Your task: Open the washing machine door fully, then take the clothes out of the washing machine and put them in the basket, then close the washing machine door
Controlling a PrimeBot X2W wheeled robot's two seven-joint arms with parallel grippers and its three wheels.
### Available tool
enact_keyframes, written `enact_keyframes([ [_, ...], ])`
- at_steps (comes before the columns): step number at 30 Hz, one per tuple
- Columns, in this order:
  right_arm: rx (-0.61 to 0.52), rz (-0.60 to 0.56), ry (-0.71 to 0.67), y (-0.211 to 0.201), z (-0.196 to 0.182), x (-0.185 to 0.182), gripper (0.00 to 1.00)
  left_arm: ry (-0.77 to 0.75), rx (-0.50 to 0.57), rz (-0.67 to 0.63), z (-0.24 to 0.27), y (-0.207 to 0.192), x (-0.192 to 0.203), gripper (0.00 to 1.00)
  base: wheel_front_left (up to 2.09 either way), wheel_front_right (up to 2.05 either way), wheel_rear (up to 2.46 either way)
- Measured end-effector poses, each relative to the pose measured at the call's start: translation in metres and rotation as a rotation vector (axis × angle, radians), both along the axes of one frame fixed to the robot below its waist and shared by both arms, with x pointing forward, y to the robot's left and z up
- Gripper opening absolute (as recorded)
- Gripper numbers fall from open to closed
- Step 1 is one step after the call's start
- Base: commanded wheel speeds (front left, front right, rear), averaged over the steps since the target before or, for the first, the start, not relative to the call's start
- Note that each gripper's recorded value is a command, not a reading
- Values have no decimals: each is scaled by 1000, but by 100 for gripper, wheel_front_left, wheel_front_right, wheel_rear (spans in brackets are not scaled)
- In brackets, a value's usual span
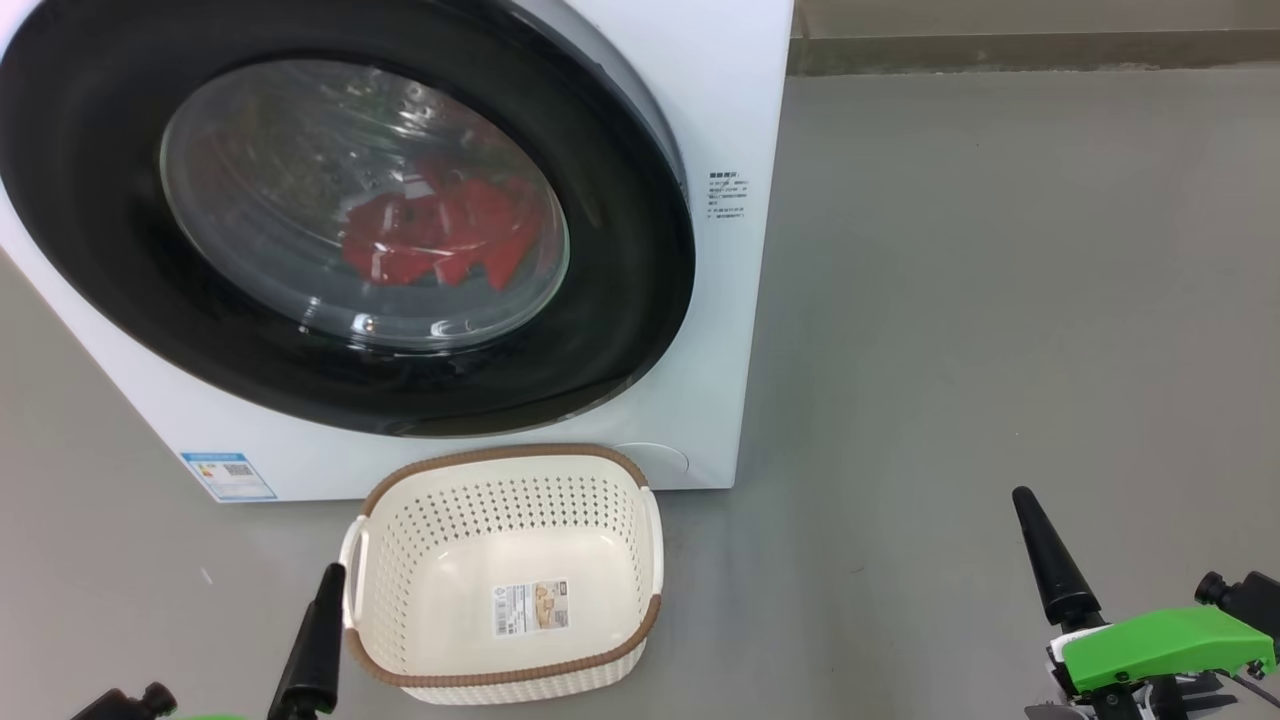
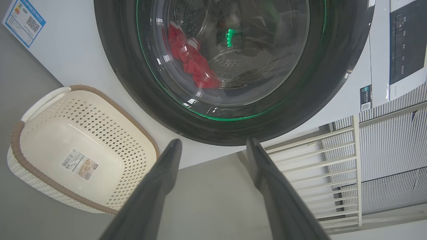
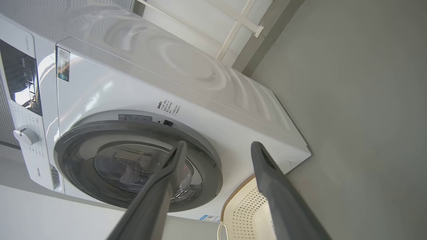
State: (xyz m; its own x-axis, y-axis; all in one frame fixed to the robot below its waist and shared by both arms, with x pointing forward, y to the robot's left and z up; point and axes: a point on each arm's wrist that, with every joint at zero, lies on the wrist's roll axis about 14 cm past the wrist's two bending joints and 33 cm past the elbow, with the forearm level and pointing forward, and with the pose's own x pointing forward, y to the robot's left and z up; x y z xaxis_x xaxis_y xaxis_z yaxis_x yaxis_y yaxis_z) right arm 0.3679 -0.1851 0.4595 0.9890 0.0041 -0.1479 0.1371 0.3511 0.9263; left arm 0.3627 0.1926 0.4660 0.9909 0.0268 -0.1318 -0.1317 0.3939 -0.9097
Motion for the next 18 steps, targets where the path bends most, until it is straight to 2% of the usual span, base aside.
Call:
enact_keyframes([
  [18,-220,52,-9,7,0,2,100,20,235,-11,-2,1,-4,100,0,0,0],
])
